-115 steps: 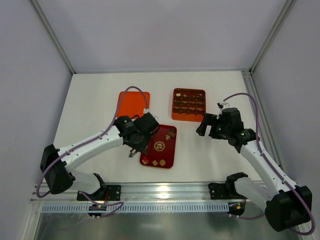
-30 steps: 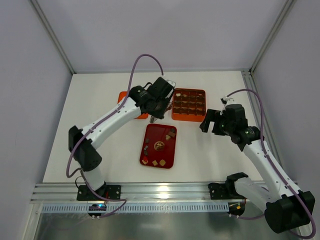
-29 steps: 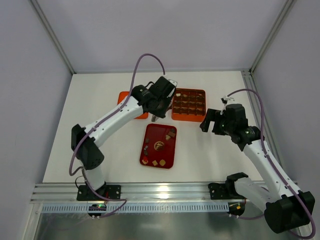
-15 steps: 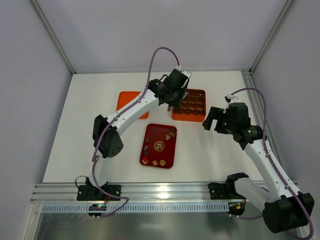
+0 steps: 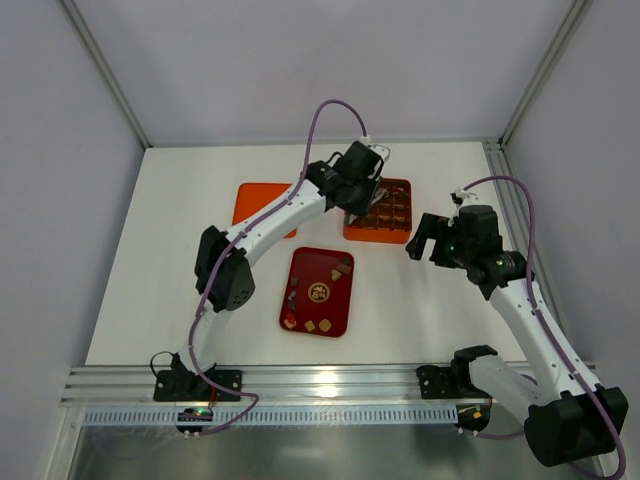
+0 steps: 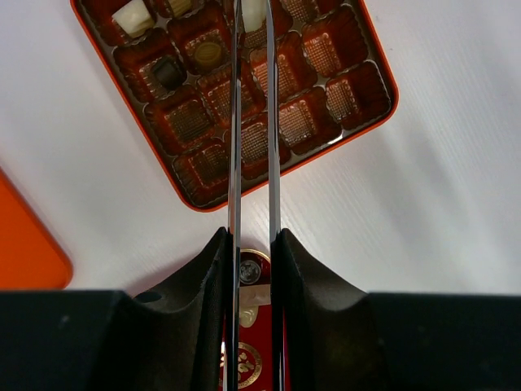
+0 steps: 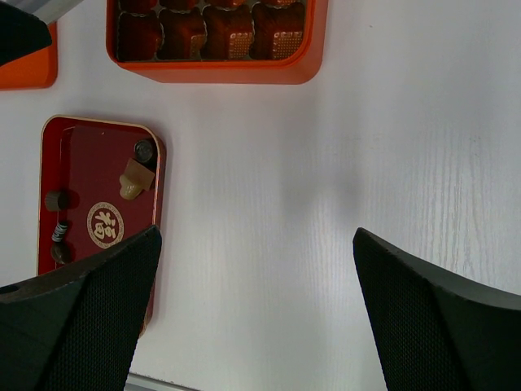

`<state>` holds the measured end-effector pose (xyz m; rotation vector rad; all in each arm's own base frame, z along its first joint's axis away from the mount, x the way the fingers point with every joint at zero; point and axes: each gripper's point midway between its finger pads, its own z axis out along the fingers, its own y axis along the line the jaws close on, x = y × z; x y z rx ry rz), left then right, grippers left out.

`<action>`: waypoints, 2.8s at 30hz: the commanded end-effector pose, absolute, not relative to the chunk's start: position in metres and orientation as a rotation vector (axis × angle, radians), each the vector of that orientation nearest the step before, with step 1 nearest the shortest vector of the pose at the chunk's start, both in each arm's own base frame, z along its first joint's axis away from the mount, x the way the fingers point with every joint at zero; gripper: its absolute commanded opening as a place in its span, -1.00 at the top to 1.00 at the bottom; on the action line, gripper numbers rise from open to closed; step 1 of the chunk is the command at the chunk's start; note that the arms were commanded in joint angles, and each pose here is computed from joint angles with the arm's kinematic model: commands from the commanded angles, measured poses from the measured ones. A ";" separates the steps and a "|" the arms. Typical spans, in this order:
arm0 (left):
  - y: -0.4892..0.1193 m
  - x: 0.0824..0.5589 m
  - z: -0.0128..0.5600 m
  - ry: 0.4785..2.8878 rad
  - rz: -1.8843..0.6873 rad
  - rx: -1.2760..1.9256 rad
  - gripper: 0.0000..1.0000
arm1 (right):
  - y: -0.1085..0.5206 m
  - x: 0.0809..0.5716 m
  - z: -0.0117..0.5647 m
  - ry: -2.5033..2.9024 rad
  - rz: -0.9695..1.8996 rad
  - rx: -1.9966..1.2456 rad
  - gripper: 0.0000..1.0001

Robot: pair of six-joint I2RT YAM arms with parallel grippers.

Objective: Pack the chocolate

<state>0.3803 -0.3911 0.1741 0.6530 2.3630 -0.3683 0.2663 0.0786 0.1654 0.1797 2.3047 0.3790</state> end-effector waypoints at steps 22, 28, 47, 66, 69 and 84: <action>-0.401 0.387 0.174 2.317 -0.417 0.645 0.36 | 0.081 0.270 0.180 2.249 0.406 0.159 -1.00; -0.401 0.388 0.175 2.313 -0.416 0.645 0.24 | 0.081 0.269 0.181 2.243 0.407 0.157 -0.99; -0.384 0.384 0.242 2.211 -0.494 0.559 0.21 | 0.080 0.267 0.183 2.234 0.407 0.152 -1.00; -0.064 0.351 0.203 2.338 -0.063 -0.341 0.16 | 0.101 0.267 0.183 2.231 0.543 0.094 -0.99; -0.012 0.345 0.171 2.364 -0.029 -0.540 0.16 | 0.105 0.267 0.179 2.228 0.570 0.089 -0.99; 0.085 0.377 0.067 2.441 0.112 -0.919 0.01 | 0.113 0.271 0.175 2.215 0.621 0.067 -0.99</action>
